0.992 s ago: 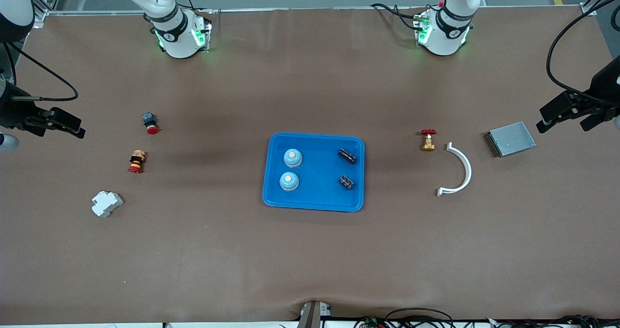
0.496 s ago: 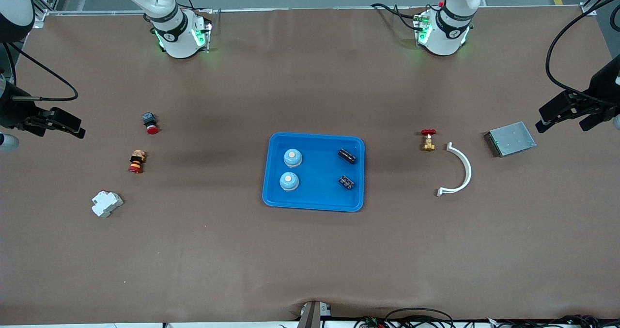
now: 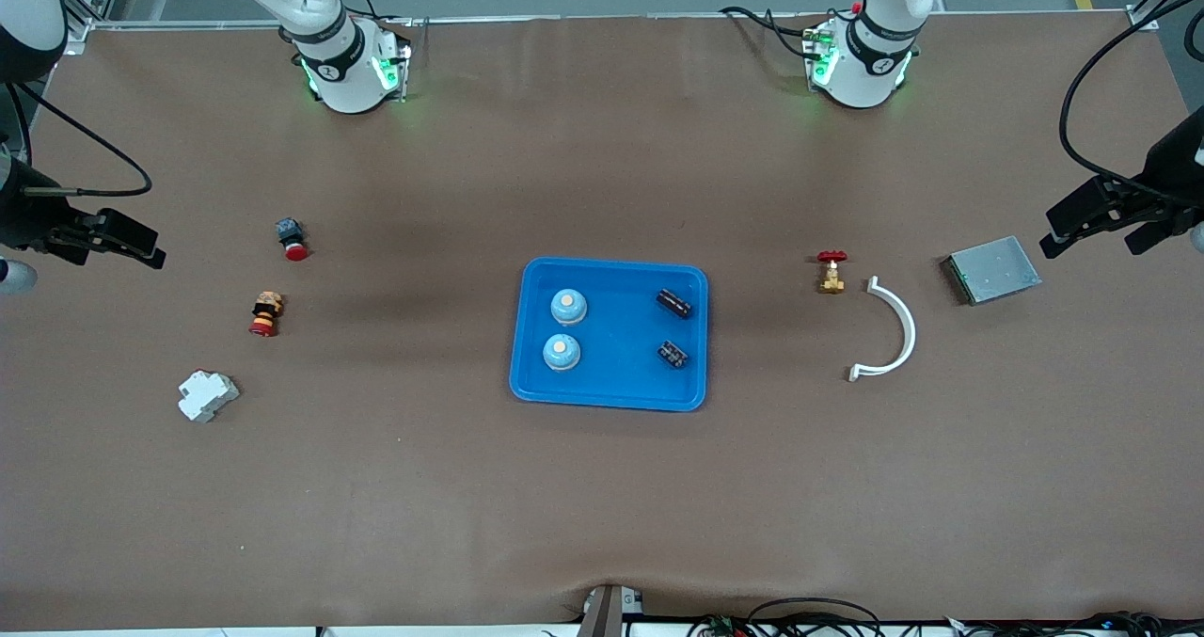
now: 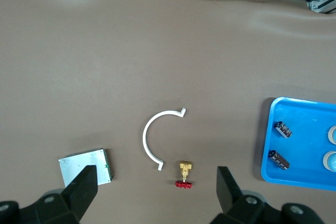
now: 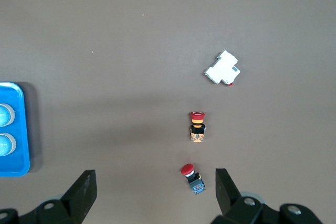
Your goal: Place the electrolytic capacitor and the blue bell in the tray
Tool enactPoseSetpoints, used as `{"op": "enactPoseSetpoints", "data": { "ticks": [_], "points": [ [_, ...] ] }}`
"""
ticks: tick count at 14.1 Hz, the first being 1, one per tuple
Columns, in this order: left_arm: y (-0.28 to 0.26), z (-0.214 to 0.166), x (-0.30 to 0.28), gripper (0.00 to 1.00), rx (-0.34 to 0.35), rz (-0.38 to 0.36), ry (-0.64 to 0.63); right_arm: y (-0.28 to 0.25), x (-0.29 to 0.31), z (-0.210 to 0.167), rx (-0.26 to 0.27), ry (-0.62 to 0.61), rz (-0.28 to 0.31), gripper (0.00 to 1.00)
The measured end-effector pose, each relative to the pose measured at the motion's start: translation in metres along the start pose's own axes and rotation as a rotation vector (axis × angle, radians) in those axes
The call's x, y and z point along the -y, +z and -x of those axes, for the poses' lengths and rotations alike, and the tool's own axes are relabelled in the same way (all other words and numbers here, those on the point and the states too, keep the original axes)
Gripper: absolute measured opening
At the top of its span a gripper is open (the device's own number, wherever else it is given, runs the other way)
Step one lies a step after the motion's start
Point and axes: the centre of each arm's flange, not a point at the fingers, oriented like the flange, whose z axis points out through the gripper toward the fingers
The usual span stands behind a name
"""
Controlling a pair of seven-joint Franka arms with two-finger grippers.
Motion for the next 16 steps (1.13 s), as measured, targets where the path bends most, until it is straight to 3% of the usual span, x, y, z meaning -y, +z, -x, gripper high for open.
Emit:
{"op": "enactPoseSetpoints", "data": {
  "ticks": [16],
  "points": [
    [0.0032, 0.0027, -0.0025, 1.00, 0.023, -0.008, 0.007, -0.0017, 0.0008, 0.0006, -0.003, -0.001, -0.001, 1.00]
  ]
}}
